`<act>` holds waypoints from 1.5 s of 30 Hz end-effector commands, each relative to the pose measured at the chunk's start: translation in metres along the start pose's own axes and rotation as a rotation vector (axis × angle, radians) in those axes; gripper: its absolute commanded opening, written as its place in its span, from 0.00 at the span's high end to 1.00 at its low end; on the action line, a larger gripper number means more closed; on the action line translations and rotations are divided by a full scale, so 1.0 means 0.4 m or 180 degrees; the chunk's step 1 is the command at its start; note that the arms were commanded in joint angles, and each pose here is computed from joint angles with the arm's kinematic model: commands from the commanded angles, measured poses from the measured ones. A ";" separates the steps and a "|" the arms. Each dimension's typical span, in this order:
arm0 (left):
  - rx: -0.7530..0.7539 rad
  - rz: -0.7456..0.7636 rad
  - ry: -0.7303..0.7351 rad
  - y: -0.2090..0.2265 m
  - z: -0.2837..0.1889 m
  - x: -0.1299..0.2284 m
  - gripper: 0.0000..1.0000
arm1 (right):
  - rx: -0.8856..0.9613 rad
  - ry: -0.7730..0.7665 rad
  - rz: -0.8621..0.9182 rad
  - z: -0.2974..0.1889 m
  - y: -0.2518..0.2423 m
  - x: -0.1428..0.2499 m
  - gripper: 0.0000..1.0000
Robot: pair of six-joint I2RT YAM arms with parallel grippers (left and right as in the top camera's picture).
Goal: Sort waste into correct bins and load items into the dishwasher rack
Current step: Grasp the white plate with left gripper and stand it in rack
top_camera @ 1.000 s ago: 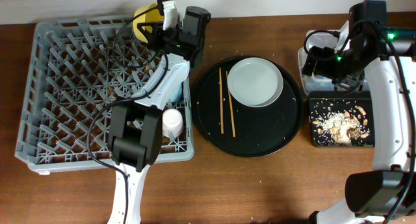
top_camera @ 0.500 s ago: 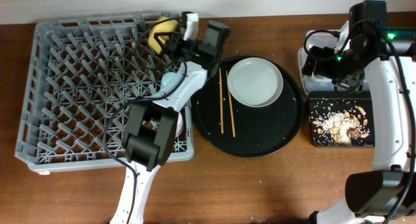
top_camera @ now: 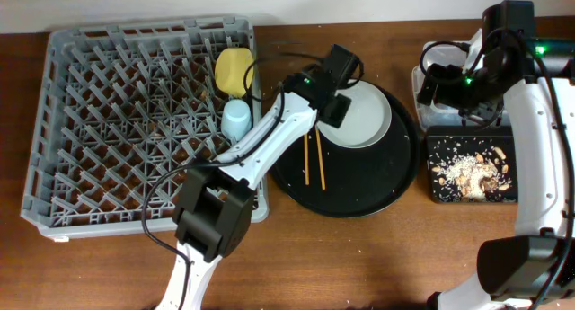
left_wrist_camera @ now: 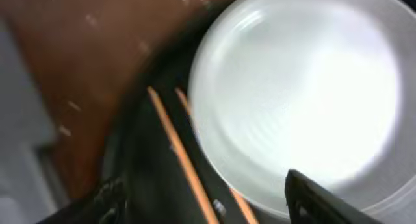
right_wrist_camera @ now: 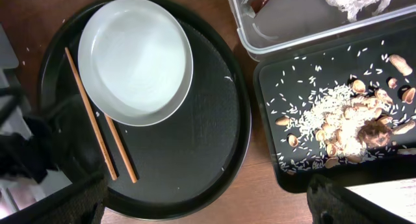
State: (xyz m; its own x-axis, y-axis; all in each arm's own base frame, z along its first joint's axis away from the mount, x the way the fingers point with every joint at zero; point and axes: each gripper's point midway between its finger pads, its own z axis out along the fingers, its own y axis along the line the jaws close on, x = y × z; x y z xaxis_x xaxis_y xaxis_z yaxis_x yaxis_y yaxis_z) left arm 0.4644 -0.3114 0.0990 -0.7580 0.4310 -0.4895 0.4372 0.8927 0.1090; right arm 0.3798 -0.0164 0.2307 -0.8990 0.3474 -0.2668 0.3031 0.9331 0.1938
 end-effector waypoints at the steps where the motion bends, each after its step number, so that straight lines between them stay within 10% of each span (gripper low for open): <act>1: 0.0296 -0.0851 0.0416 -0.046 -0.010 0.068 0.25 | 0.0013 -0.0008 0.0003 0.001 -0.001 -0.003 0.02; 3: 0.0205 -0.1426 0.0609 -0.055 0.006 0.104 0.48 | 0.0013 -0.0008 0.0003 0.001 -0.001 -0.003 0.02; 14: 0.0162 -0.1642 0.0813 -0.164 0.145 0.180 0.57 | 0.0013 -0.0008 0.0003 0.001 -0.001 -0.003 0.01; 24: -0.0031 -0.1104 0.0578 -0.118 0.107 0.135 0.99 | 0.0013 -0.0008 0.0003 0.001 -0.001 -0.003 0.02; 30: -0.1302 -0.0267 -0.0857 0.182 -0.363 -0.151 1.00 | 0.0013 -0.0008 0.0003 0.001 -0.001 -0.003 0.02; 34: -0.3040 -0.0217 -0.0786 0.548 -0.686 -0.109 0.99 | 0.0014 -0.0007 0.0003 0.001 -0.001 -0.003 0.02; 39: -0.3573 -0.0676 -0.0160 0.834 -0.609 0.001 1.00 | 0.0013 -0.0008 0.0003 0.001 -0.001 -0.003 0.02; 45: -0.3379 -0.0330 0.0461 0.865 -0.262 0.050 1.00 | 0.0013 -0.0008 0.0003 0.001 -0.001 -0.003 0.02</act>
State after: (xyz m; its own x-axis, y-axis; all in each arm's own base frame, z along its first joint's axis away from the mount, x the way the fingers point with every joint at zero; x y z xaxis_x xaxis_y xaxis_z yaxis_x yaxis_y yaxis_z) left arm 0.5394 0.0212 0.2534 -0.8092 0.2692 -0.5222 -0.2974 0.5788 0.7593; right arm 0.3798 -0.0165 0.2307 -0.8989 0.3471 -0.2673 0.3028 0.9332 0.1934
